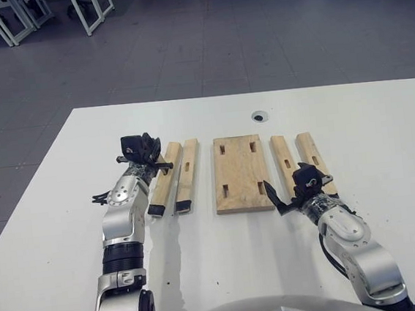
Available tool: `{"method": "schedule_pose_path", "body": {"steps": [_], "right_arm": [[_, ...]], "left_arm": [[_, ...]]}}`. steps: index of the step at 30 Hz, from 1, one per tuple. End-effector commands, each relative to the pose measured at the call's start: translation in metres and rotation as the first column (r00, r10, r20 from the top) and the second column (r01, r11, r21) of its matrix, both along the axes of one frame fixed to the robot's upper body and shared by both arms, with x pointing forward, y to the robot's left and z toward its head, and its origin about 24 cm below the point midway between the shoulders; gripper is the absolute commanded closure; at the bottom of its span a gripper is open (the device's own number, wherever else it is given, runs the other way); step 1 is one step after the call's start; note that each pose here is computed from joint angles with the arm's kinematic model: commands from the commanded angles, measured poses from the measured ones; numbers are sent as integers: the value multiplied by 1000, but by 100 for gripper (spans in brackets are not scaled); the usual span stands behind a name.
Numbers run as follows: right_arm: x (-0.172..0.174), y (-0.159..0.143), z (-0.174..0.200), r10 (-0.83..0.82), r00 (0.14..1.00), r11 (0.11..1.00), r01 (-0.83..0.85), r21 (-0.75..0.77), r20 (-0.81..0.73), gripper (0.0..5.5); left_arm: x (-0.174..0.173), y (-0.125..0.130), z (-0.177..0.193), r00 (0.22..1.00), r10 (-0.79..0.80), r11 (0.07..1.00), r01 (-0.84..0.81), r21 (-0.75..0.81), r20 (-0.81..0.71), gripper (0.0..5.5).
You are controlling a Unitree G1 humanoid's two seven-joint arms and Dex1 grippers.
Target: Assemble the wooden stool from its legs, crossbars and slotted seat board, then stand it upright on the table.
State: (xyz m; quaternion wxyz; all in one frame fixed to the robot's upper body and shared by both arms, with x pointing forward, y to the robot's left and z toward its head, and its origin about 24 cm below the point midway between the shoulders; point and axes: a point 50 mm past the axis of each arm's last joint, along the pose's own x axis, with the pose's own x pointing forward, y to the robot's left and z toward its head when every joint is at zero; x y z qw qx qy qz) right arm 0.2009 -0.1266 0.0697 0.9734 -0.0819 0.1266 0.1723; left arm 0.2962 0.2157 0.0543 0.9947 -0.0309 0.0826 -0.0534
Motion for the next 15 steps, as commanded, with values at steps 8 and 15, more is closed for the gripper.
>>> {"method": "schedule_pose_path", "body": {"steps": [8,15], "right_arm": [[1,-1,4,-5,1000,1000,5,-1,3,0],[0,1,3,-2,1000,1000,2,3,-3,0]], "left_arm": [[-52,3,-78,940,35,999,-31,17,-339,507],[-38,-7,-24,963,172,985,-161,69,-206,507]]}}
